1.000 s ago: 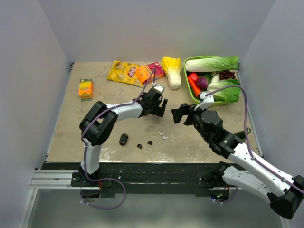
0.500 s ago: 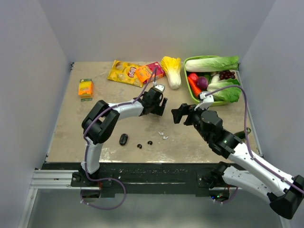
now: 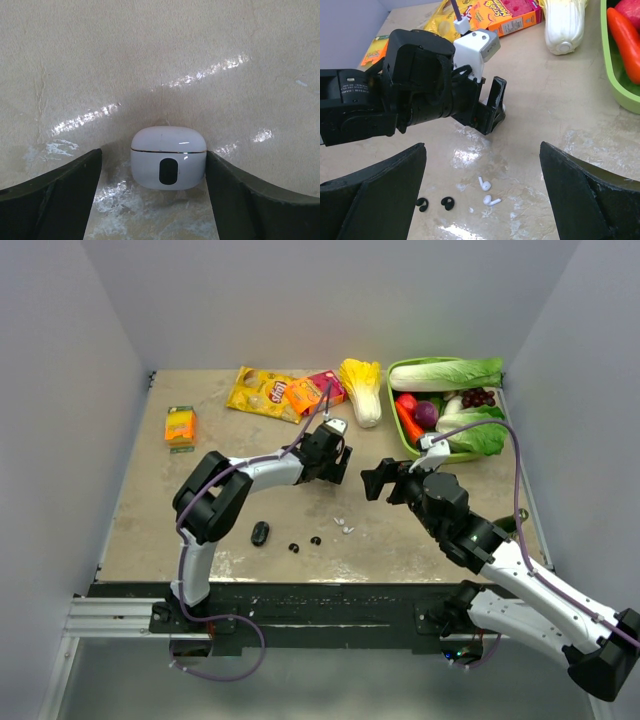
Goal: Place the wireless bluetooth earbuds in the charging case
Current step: Pick up the charging case at the center of the board.
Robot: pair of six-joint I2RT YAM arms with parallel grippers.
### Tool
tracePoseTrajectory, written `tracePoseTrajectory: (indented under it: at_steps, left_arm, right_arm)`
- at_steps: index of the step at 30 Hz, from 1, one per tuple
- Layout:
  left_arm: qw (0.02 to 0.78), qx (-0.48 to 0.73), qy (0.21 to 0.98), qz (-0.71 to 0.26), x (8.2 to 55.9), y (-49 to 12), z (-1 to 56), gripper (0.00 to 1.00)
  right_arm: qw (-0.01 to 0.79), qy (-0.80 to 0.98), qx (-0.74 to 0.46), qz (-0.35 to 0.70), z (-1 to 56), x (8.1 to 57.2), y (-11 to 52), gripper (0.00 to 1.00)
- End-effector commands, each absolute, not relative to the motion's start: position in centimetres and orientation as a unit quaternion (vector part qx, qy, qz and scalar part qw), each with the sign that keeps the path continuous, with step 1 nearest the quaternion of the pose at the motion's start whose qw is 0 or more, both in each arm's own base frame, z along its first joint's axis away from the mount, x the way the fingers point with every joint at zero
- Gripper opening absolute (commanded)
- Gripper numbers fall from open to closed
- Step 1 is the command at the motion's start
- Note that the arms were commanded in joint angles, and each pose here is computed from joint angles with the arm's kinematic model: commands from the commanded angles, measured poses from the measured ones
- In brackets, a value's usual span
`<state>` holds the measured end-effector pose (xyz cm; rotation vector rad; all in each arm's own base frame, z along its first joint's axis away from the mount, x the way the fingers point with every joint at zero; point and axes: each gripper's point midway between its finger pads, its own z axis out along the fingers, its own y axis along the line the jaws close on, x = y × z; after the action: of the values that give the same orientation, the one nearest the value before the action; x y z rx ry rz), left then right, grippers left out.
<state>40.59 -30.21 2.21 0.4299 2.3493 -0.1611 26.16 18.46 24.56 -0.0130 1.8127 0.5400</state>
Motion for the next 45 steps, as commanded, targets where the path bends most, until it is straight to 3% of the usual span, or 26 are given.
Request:
tracePoseTrajectory:
  at_steps: [1,6,22,27,29,32,33,35,40,45]
  left_arm:
    - [0.342,0.194,0.919,-0.026,39.7,-29.4,0.7,0.85]
    - [0.34,0.196,0.92,-0.027,39.6,-29.6,0.4,0.75]
    - [0.317,0.208,0.925,-0.039,38.6,-29.7,-1.3,0.69]
    - [0.315,0.213,0.924,-0.042,38.4,-29.7,-1.4,0.49]
    - [0.316,0.212,0.924,-0.04,38.5,-29.5,-1.4,0.46]
    - [0.324,0.209,0.921,-0.046,38.6,-29.7,-0.6,0.26]
    - [0.329,0.208,0.92,-0.049,38.7,-29.8,-0.2,0.12]
    - [0.355,0.201,0.911,-0.064,39.1,-30.2,1.8,0.0]
    - [0.455,0.177,0.863,-0.128,40.6,-31.7,9.1,0.0]
    - [0.551,0.167,0.791,-0.207,38.7,-31.4,16.2,0.0]
  right_arm:
    - [0.594,0.768,0.0,0.24,25.5,26.0,18.3,0.98]
    - [0.596,0.766,0.001,0.241,25.8,25.9,18.1,0.98]
    - [0.594,0.768,0.002,0.24,25.6,25.8,18.0,0.98]
    - [0.595,0.767,0.004,0.241,25.7,25.8,18.0,0.98]
    - [0.595,0.766,0.006,0.241,25.8,25.8,17.9,0.98]
    - [0.596,0.765,0.006,0.244,26.0,25.7,18.0,0.98]
    - [0.598,0.763,0.007,0.245,26.4,25.7,17.9,0.98]
    - [0.599,0.761,0.008,0.247,26.8,25.8,17.9,0.98]
    - [0.608,0.755,0.025,0.245,29.5,26.2,17.7,0.98]
    - [0.609,0.748,0.007,0.262,31.4,25.9,18.4,0.98]
